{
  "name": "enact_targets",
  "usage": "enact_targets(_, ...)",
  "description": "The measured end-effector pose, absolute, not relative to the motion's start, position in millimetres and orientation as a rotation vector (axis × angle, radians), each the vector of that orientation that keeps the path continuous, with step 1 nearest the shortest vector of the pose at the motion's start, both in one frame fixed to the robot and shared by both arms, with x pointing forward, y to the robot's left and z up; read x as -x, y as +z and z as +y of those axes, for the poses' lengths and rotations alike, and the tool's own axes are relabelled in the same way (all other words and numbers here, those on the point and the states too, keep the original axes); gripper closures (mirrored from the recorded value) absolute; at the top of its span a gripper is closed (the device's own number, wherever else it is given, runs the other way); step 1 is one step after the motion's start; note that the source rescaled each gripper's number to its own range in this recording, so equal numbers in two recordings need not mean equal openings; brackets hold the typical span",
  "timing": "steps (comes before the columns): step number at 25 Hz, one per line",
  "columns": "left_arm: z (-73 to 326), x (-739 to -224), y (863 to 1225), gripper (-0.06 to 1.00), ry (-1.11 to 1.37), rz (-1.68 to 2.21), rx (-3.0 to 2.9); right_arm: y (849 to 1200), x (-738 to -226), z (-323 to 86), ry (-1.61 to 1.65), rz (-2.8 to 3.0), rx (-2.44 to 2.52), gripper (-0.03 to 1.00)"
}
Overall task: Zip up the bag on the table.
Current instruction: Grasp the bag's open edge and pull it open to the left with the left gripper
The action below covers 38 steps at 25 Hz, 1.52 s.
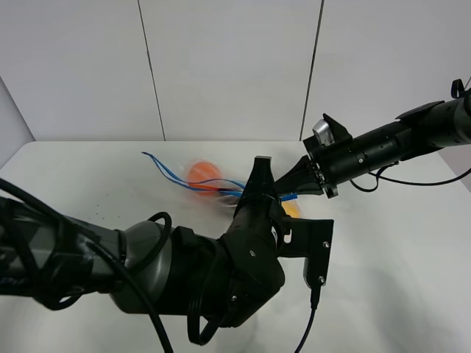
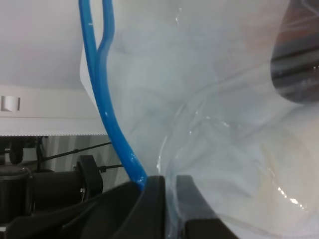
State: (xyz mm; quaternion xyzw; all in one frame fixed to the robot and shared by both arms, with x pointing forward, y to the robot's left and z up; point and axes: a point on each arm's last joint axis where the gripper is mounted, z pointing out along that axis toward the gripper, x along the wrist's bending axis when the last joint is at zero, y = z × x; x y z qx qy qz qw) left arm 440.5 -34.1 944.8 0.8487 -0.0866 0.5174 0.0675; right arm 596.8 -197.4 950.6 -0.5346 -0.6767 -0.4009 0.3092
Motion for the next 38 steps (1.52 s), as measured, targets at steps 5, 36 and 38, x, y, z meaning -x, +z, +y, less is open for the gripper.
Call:
enact_targets(5,-32.8,-440.8,945.2,0.94,1.577,-0.292,-2.576,950.9,-597.1,-197.5,-1.063,-1.782,1.415,0.97)
enact_targets(36,89.8,-488.6,965.1,0.94,1.577,-0.015,-2.827,948.7,-595.0,-207.1,-1.022,-1.811,1.405,0.97)
enact_targets(38,99.3,-492.4,964.2,0.94,1.577,-0.001,-2.856,948.7,-595.1,-207.1,-1.022,-1.812,1.407,0.97)
